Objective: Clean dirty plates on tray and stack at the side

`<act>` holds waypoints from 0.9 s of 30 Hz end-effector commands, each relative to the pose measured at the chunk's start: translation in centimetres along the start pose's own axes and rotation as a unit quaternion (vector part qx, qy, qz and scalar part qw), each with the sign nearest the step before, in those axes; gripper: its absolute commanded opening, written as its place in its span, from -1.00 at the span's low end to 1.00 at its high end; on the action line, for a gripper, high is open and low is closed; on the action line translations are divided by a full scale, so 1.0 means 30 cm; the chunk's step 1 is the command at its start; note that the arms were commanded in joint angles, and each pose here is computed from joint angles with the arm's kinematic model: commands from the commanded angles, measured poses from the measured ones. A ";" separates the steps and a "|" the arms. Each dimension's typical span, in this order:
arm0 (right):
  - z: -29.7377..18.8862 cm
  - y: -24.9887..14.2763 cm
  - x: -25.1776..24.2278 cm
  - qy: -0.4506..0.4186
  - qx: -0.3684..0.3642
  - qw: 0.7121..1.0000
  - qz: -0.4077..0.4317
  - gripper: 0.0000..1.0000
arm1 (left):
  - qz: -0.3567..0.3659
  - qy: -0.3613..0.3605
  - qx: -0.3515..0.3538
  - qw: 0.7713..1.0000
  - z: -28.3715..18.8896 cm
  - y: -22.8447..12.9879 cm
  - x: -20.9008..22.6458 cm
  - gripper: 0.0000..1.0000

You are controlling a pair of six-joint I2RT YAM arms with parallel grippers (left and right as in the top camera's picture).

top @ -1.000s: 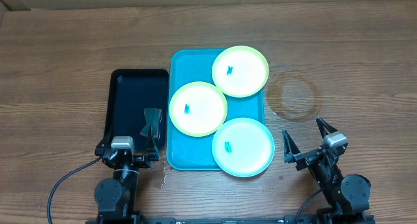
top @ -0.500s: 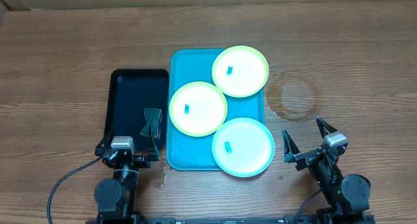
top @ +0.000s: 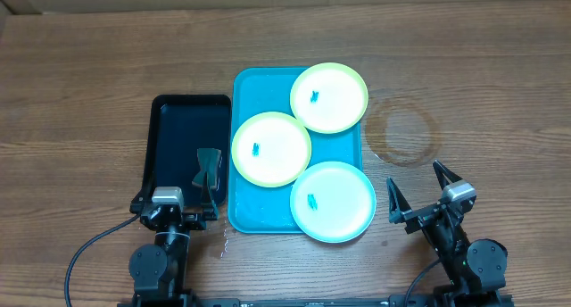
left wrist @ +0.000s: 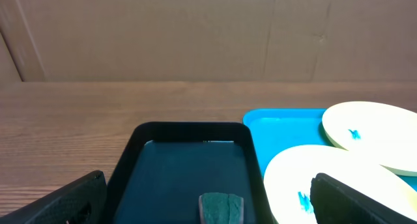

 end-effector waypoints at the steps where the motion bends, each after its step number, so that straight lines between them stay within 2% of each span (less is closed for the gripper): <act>1: 0.001 -0.007 -0.008 -0.007 -0.002 1.000 0.000 1.00 | 0.011 0.002 -0.001 1.000 0.000 -0.002 0.002 0.99; 7: 0.001 -0.007 -0.008 -0.007 -0.002 1.000 0.000 1.00 | 0.011 0.006 -0.001 1.000 0.000 -0.002 0.005 0.99; 11: 0.001 -0.007 -0.008 -0.007 -0.002 1.000 0.000 1.00 | 0.011 0.036 0.001 0.999 -0.001 -0.003 0.026 1.00; 27: 0.001 -0.007 -0.008 -0.007 -0.002 1.000 0.000 1.00 | 0.011 0.035 0.001 0.999 -0.001 -0.003 0.025 0.99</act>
Point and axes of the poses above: each gripper's point midway between its finger pads, its own z axis out along the fingers, its own x axis along the line the jaws close on, y = z × x, the point moved 7 cm from there along -z, back along the fingers, and after that the axes turned 4 degrees about z, right-handed, at the moved point
